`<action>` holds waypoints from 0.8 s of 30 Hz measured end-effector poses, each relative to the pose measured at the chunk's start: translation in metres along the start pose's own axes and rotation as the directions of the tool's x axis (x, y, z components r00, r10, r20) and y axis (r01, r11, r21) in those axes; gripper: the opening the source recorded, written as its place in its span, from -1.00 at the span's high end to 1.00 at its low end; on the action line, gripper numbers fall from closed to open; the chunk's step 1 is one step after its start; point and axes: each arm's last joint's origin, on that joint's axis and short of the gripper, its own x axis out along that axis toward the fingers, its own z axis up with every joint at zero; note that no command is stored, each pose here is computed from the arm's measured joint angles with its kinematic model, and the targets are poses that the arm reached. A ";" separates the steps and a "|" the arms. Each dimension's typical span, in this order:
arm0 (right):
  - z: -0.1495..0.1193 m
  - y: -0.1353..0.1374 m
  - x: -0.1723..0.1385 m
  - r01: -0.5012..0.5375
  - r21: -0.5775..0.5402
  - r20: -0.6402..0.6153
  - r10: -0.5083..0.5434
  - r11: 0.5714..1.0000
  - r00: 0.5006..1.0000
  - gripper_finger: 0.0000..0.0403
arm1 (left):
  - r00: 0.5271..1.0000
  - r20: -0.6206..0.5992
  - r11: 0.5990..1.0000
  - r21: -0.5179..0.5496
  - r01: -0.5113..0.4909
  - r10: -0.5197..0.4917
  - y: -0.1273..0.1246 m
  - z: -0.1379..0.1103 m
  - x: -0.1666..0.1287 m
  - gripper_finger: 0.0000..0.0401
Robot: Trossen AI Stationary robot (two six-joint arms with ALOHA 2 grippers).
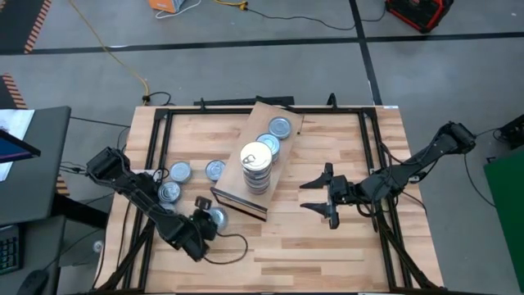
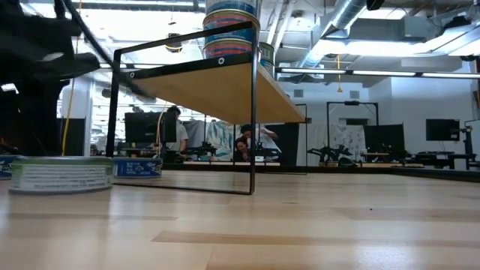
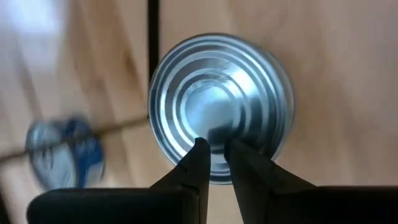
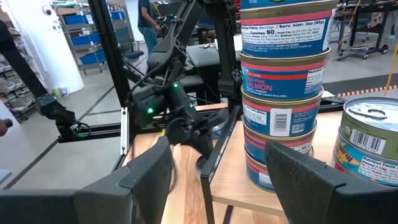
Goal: Stack canned seafood by type on shelf
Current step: Stack the green white tuna can on top of the green white tuna can on the shelf
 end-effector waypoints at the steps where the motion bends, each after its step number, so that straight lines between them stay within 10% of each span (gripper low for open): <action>1: 0.000 0.000 0.000 0.000 0.000 0.000 0.000 1.000 1.000 -0.40 | 0.999 0.031 1.000 0.000 0.006 -0.006 -0.001 0.003 0.000 0.72; 10: -0.006 0.003 -0.002 -0.011 0.035 -0.051 0.012 0.999 0.999 -0.40 | 0.929 0.370 0.999 -0.040 0.037 -0.019 -0.010 0.039 -0.006 0.72; 24: -0.096 0.059 0.049 0.103 0.194 -0.395 -0.018 0.976 0.918 -0.40 | 0.924 0.303 0.940 -0.175 0.294 -0.233 -0.005 0.059 -0.041 0.72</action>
